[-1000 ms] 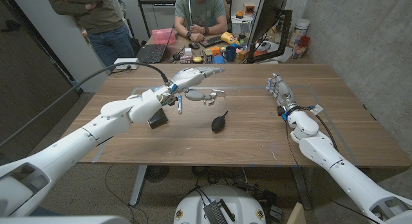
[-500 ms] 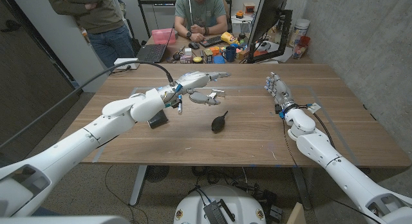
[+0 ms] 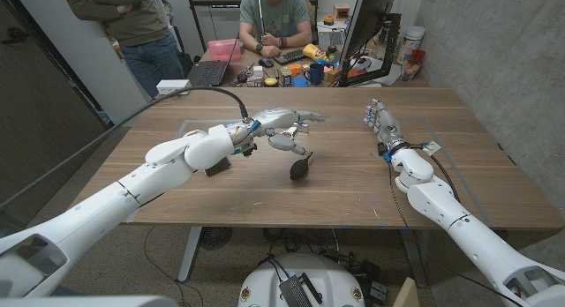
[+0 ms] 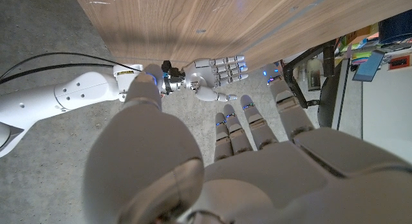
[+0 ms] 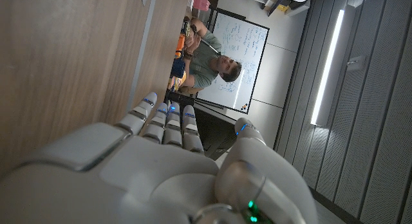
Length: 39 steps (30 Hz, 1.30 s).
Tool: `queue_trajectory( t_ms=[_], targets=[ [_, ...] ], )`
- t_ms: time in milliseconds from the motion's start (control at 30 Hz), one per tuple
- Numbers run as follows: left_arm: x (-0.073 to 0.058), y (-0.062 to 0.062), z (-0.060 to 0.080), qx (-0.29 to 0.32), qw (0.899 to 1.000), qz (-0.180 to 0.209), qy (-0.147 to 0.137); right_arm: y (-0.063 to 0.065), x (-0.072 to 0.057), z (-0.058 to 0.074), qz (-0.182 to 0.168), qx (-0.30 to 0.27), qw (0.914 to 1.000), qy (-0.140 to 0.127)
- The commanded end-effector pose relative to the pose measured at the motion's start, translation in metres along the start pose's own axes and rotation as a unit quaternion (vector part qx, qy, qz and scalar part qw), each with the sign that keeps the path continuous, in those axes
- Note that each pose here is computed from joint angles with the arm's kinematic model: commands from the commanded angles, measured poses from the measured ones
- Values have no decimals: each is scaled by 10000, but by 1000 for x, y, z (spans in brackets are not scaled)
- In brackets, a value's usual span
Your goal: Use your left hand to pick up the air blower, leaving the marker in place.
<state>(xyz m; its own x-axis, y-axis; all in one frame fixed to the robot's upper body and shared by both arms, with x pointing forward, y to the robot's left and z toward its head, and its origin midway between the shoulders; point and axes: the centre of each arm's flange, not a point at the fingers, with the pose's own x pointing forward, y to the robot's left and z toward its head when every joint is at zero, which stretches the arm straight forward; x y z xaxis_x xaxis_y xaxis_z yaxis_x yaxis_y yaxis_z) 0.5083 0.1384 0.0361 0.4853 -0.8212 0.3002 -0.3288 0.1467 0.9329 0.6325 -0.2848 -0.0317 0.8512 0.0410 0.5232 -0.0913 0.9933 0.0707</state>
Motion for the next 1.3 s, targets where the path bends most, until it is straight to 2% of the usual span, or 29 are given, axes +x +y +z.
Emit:
queue_trajectory(
  t_ms=[33, 333, 533, 667, 800, 1300],
  targets=[
    [-10, -7, 7, -45, 9985, -448, 324, -6, -7, -2, -101, 53, 9999, 36],
    [-19, -11, 6, -73, 9976, -522, 460, -4, -7, -3, -101, 57, 9999, 36],
    [-28, -14, -2, -131, 9976, -429, 529, -4, -6, -2, -64, -11, 10000, 41],
    [-29, -16, -4, 146, 9979, -366, 515, -5, -6, -4, -80, -1, 9999, 73],
    [-27, -19, -4, 338, 9972, -415, 528, -5, -5, -8, -55, 15, 9999, 84],
    [-8, -31, -8, 251, 9965, -562, 566, -13, -3, -17, -42, 99, 9999, 106]
  ],
)
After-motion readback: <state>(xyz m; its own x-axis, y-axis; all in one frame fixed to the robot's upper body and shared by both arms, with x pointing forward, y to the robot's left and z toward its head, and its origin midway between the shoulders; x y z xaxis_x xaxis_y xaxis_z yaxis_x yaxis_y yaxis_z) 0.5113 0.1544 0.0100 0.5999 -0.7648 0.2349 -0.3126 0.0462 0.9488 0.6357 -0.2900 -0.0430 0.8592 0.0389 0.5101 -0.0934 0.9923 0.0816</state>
